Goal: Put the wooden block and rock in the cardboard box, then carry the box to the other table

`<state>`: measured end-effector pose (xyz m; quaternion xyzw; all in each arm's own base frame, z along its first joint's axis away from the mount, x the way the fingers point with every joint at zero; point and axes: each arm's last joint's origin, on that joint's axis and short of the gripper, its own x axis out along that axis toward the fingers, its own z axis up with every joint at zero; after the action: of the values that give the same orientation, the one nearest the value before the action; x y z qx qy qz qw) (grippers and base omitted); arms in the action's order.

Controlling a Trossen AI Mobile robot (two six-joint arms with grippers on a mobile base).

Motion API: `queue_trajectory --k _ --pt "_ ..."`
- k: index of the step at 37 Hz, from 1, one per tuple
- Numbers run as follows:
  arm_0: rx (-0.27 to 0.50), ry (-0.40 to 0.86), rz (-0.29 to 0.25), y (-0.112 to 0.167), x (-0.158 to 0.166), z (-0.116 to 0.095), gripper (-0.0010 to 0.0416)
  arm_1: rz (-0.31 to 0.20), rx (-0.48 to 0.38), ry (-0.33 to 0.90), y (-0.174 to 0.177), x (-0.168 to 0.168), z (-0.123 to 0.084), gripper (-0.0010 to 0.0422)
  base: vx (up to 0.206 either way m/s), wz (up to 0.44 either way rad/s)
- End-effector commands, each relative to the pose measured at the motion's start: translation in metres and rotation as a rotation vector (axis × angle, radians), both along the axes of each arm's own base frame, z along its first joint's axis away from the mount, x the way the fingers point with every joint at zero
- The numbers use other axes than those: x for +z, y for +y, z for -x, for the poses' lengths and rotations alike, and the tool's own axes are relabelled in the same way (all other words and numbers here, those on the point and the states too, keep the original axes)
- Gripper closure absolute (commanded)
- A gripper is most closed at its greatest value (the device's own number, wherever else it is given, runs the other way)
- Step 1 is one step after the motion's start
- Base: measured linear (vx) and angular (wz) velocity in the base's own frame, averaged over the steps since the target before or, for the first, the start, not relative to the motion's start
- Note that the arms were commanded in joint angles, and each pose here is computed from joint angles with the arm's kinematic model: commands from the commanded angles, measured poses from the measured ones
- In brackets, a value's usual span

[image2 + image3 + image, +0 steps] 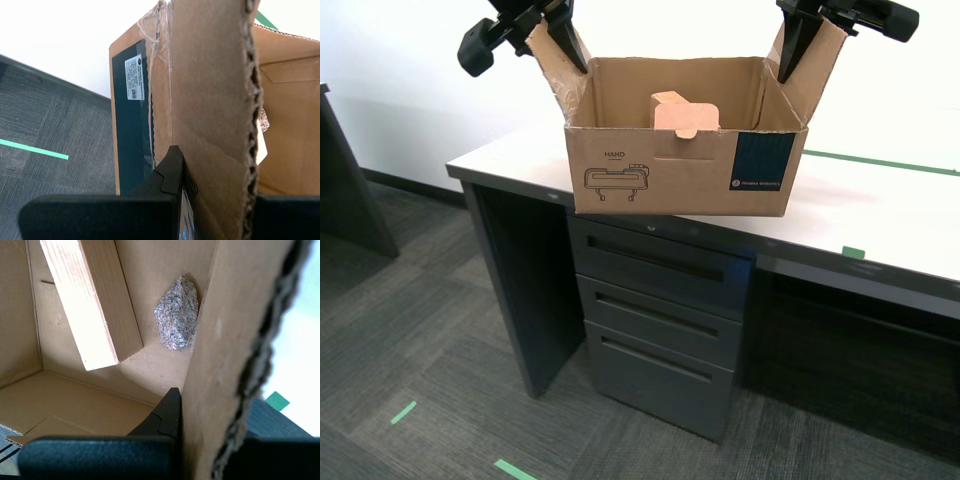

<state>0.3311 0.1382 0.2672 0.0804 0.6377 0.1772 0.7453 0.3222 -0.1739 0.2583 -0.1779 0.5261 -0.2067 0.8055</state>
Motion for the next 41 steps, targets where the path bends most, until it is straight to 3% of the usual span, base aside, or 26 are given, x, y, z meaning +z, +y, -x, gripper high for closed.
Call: queue_trajectory --k 1,28,41 --pt "0.009 -0.002 -0.020 0.0012 0.0005 -0.0005 0.0406 0.020 -0.006 0.003 -0.0014 0.0016 0.0005 0.0413 0.001 0.275" --pt "-0.015 0.002 -0.026 0.0022 0.0007 -0.0008 0.0406 -0.015 -0.064 -0.020 -0.0001 0.0005 0.0015 0.0413 -0.003 0.423" --pt "-0.060 0.023 -0.034 0.0044 0.0007 0.0000 0.0406 -0.068 -0.179 -0.084 0.0015 0.0008 0.0028 0.0413 0.010 0.485"
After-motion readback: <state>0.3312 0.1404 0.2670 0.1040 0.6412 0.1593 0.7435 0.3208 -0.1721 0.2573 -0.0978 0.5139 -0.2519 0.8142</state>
